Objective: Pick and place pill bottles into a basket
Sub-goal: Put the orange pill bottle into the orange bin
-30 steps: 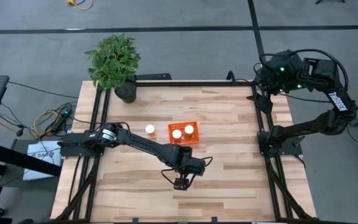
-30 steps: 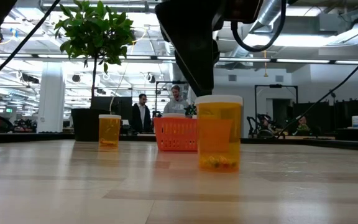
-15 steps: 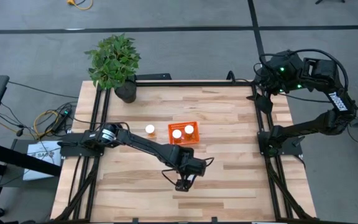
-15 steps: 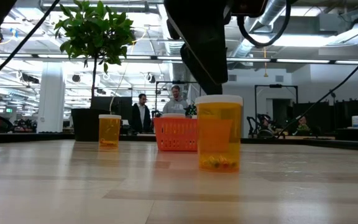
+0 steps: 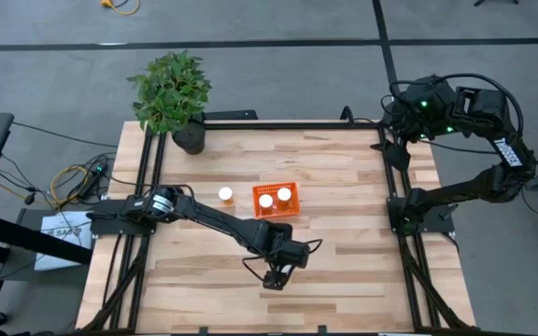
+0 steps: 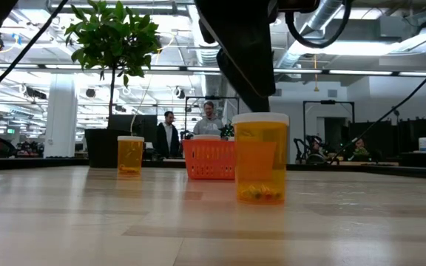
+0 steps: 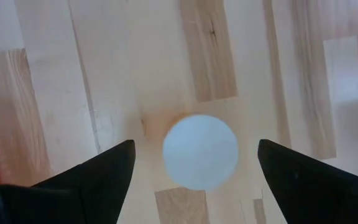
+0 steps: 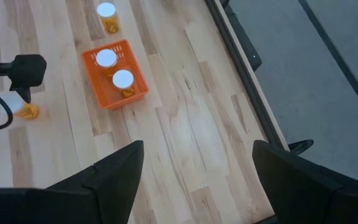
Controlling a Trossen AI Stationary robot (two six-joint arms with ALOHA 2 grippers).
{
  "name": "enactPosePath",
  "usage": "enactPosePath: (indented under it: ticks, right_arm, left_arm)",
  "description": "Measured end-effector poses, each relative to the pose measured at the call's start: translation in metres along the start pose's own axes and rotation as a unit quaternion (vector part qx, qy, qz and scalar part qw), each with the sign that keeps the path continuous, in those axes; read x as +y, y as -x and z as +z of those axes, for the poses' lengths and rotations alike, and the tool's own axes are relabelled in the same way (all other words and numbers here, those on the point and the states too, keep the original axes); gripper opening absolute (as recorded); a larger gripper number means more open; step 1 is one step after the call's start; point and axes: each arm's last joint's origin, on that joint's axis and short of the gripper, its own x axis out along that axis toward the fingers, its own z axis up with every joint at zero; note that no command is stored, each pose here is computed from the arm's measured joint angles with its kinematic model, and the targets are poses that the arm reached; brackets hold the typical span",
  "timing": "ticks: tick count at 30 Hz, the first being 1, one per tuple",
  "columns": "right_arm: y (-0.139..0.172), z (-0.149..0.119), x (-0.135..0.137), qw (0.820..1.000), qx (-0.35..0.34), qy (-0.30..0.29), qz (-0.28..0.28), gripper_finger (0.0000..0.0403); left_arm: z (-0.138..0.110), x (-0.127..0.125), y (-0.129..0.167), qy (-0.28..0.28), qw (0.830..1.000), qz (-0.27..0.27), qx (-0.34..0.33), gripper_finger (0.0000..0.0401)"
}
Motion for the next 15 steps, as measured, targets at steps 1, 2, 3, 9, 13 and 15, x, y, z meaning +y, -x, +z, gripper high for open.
enactPosePath:
  ticks: [1, 2, 3, 9, 13, 15]
  right_arm:
    - [0.000, 0.000, 0.000, 1.000, 0.000, 0.000, 0.000, 0.0296]
    - [0.000, 0.000, 0.000, 1.000, 0.000, 0.000, 0.000, 0.0296]
    - [0.000, 0.000, 0.000, 1.000, 0.000, 0.000, 0.000, 0.0296]
    - [0.000, 0.000, 0.000, 1.000, 0.000, 0.000, 0.000, 0.0296]
    - [0.000, 0.000, 0.000, 1.000, 0.000, 0.000, 0.000, 0.0296]
    - [0.000, 0.000, 0.000, 1.000, 0.000, 0.000, 0.000, 0.0296]
  left_arm:
    - [0.000, 0.000, 0.000, -0.004, 1.000, 0.002, -0.001, 0.0331]
    - [0.000, -0.001, 0.000, -0.006, 1.000, 0.003, -0.002, 0.0331]
    - [0.000, -0.001, 0.000, -0.007, 1.000, 0.003, -0.002, 0.0331]
    - [0.000, -0.001, -0.007, -0.009, 1.000, 0.001, 0.003, 0.0331]
    - [0.001, -0.002, -0.011, -0.016, 1.000, -0.001, 0.000, 0.0331]
    - [-0.001, -0.002, -0.015, -0.018, 1.000, -0.007, 0.009, 0.0331]
